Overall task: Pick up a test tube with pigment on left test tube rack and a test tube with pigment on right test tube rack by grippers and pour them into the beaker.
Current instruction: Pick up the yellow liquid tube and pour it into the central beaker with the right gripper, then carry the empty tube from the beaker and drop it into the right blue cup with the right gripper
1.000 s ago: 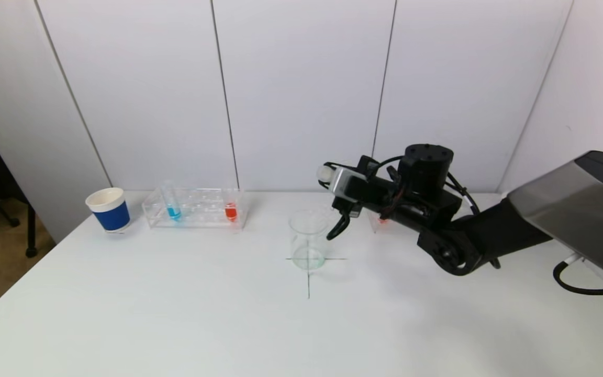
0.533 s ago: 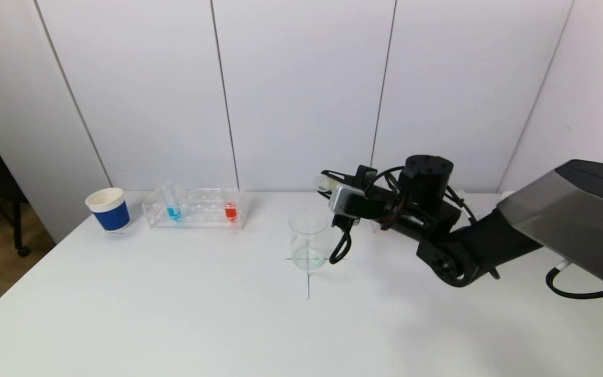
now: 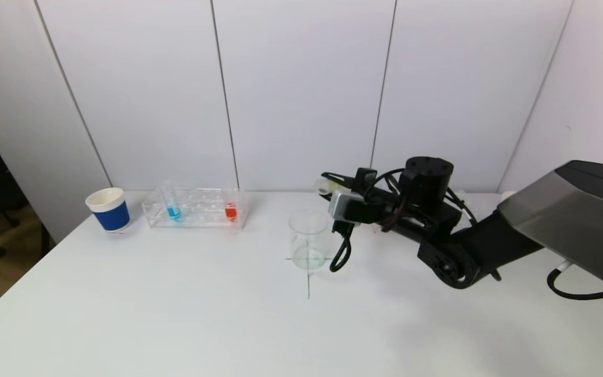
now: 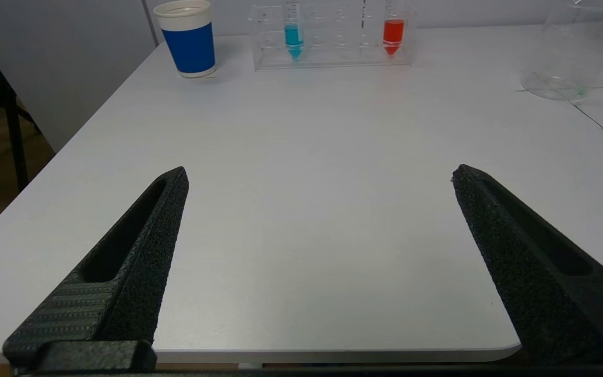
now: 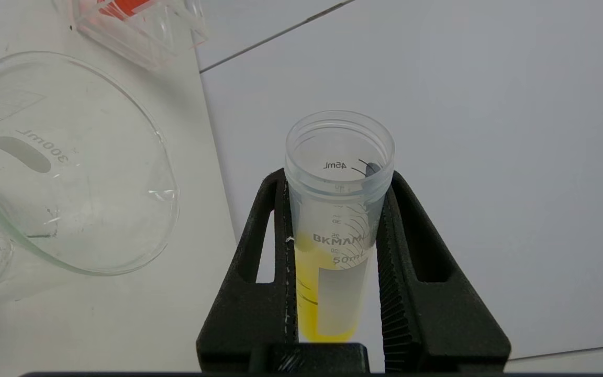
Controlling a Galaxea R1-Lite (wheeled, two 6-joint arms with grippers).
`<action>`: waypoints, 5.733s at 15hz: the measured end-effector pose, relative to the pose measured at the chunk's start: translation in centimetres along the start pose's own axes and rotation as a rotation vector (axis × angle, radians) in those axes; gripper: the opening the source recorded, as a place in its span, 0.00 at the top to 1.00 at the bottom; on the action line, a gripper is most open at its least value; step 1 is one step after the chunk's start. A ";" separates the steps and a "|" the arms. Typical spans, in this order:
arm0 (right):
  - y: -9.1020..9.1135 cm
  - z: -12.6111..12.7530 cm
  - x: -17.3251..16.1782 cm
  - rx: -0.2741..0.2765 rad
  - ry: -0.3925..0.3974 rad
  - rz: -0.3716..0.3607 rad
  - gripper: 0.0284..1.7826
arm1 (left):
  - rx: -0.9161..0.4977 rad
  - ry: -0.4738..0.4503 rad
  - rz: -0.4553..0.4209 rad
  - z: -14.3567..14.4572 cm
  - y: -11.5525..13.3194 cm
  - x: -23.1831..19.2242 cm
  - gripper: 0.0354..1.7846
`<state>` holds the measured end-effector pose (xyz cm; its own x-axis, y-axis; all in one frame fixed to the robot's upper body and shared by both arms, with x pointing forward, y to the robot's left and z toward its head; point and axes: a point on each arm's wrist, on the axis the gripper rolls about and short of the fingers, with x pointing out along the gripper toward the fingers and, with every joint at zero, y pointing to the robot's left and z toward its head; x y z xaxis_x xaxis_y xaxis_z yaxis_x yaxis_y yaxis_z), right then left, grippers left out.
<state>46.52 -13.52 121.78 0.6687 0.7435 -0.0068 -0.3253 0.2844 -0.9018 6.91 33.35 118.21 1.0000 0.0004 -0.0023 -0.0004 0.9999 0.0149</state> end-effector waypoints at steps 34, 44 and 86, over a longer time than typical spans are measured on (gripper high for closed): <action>1.2 0.5 0.9 -0.267 -0.022 0.095 0.73 | 0.000 0.000 0.000 0.0 0.0 0.0 0.01; 1.1 0.3 0.6 -0.388 -0.011 0.128 0.73 | 0.000 0.000 0.000 0.0 0.0 0.0 0.01; -1.5 2.1 0.6 -0.330 0.059 0.179 0.73 | 0.000 0.000 0.000 0.0 0.0 0.0 0.01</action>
<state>46.04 -12.23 123.98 0.6610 0.7251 -0.1934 -0.2145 -0.0645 -0.9746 6.91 33.35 118.21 1.0000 0.0009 -0.0023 -0.0008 0.9999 0.0153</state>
